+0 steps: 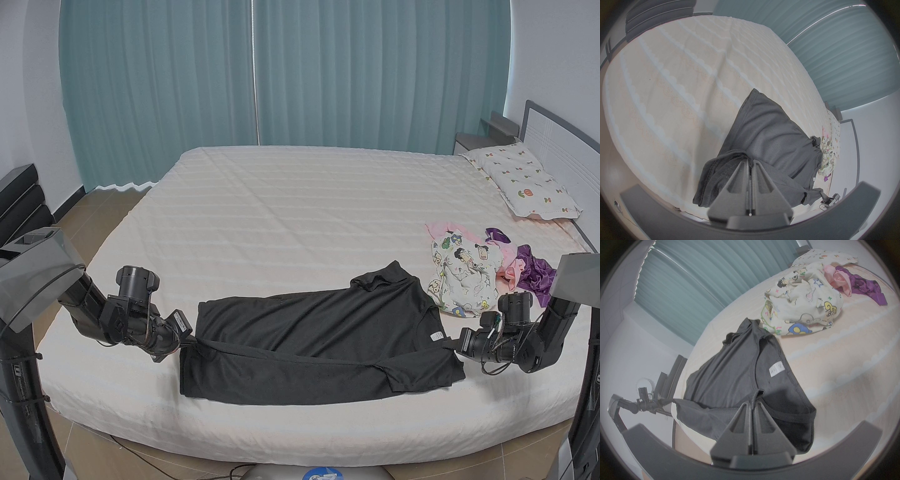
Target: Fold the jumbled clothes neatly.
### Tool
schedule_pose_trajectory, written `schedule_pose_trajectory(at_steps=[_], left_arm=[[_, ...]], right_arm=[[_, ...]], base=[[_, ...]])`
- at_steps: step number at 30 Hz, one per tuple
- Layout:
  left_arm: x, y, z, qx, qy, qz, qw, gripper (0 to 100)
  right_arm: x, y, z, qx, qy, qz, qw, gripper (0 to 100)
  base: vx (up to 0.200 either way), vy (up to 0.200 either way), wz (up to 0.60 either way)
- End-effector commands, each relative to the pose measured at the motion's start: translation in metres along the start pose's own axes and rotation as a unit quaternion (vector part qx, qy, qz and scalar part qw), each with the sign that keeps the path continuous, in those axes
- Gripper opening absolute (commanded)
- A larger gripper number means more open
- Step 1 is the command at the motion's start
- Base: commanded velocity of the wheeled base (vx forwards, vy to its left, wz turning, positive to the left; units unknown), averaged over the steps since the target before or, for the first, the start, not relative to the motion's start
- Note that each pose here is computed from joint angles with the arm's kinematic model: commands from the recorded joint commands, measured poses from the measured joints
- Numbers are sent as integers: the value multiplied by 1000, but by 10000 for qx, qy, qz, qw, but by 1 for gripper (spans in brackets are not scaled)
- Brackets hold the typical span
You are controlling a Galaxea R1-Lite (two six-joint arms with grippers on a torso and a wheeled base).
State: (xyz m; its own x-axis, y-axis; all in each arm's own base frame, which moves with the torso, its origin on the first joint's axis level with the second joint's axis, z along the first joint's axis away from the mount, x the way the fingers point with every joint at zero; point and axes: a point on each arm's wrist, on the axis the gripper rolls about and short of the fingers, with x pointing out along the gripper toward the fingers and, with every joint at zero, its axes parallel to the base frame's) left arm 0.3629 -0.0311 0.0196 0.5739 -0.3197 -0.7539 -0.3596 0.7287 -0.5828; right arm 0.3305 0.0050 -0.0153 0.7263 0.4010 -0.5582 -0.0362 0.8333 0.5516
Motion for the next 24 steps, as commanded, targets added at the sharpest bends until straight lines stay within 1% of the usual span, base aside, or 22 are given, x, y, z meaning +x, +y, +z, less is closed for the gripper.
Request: schedule_pose_trajectory(at_steps=[1,5,9,10,11,14,17,20,24], left_arm=[[-12,-5,0,30,-29,-31,10000,0],[-26,-10,-3,59,-15,-52,10000,0],[-36,-11,-6,53,39,-2,10000,0],[-36,-11,-6,53,39,-2,10000,0],[-38,-12,-6,57,29,-12,10000,0],[-41,-12,-7,49,29,-12,10000,0],[-49,-3,-19,14,173,14,9998,0],[-59,-2,-27,-30,340,-155,9993,0],[-69,1,-34,-46,408,-197,9990,0]], right_arm=[[-7,1,-5,133,-166,68,9998,0],[-18,6,-7,84,-282,149,9995,0],[-33,12,-3,109,-314,407,9986,0],[-33,12,-3,109,-314,407,9986,0],[-41,14,-3,144,-271,540,9981,0],[-48,16,-3,121,-273,638,9975,0],[-56,17,-2,129,-279,739,9968,0],[-62,19,-3,121,-259,853,9959,0],[-69,19,-2,130,-282,901,9954,0]], base=[[0,0,0],[0,0,0],[0,0,0],[0,0,0],[0,0,0],[0,0,0],[0,0,0],[0,0,0],[0,0,0]])
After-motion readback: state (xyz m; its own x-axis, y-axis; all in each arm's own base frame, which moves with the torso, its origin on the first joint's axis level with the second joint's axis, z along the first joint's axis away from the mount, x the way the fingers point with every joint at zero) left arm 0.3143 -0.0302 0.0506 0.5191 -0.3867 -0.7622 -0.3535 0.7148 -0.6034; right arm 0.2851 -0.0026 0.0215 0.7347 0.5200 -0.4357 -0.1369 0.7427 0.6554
